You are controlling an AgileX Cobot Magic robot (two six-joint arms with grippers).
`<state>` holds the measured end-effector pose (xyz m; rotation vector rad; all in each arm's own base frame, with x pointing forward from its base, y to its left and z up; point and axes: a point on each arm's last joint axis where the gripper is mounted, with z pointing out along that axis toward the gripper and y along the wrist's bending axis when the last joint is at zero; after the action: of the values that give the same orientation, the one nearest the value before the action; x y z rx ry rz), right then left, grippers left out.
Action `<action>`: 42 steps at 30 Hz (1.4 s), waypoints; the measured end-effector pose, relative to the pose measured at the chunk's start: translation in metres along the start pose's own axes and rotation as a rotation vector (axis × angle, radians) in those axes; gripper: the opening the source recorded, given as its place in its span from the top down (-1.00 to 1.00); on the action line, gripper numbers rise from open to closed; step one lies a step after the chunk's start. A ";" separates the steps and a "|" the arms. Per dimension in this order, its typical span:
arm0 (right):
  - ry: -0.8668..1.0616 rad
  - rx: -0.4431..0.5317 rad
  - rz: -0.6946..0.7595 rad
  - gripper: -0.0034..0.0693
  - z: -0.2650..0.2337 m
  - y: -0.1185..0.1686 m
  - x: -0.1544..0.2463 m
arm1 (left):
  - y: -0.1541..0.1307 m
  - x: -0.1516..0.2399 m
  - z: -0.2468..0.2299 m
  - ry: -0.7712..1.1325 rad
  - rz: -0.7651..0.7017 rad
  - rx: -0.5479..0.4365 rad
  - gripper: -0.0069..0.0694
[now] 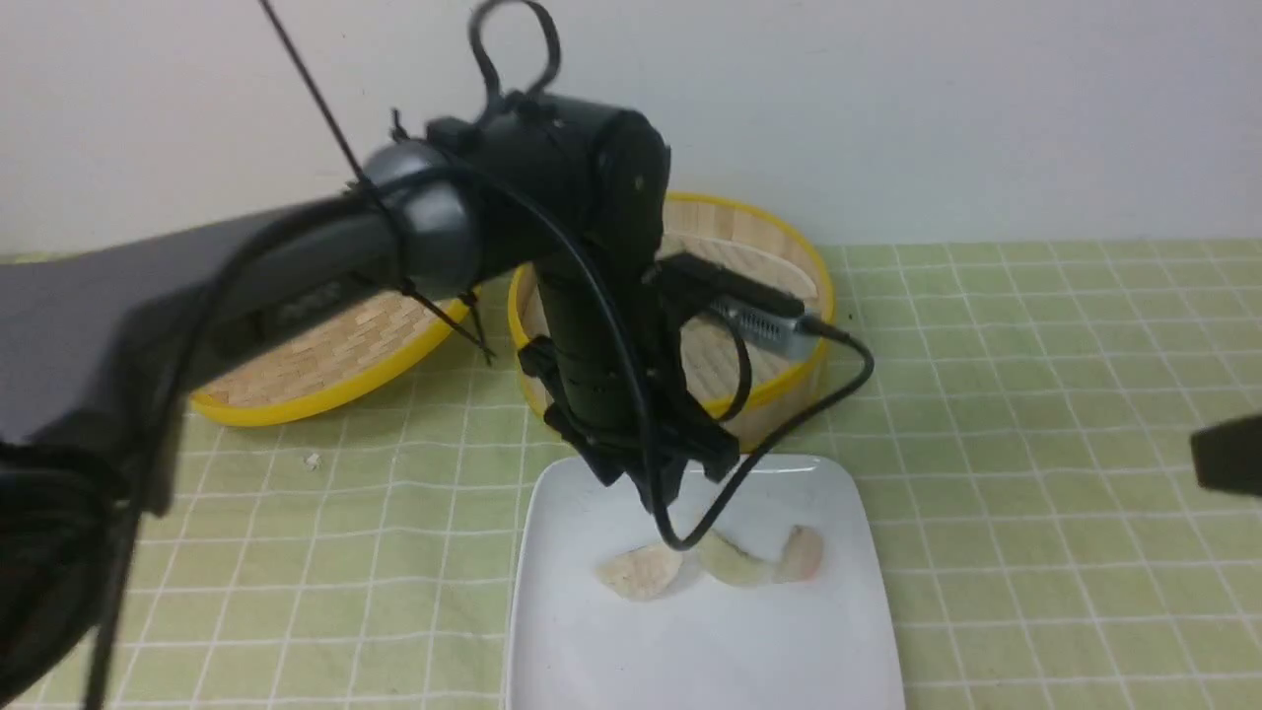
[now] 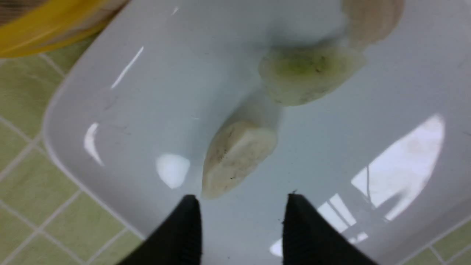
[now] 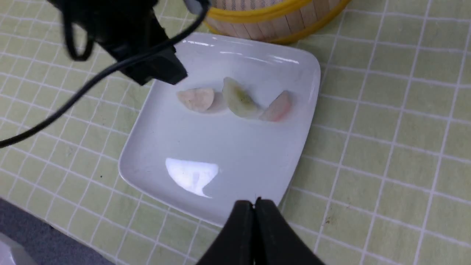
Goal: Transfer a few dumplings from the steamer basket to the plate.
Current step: Use the right arm to grab a dumpling from inside the steamer
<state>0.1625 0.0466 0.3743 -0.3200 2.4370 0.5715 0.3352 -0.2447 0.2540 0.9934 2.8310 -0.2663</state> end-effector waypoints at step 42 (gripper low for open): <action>0.234 0.255 -0.631 -0.22 0.368 -0.044 -0.161 | -0.049 0.293 -0.268 -0.799 -0.160 -0.016 0.84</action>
<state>0.4916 0.1959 0.1931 -1.0396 2.3975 -0.0553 0.0607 -0.0487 0.4693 0.4867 2.1617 -0.5177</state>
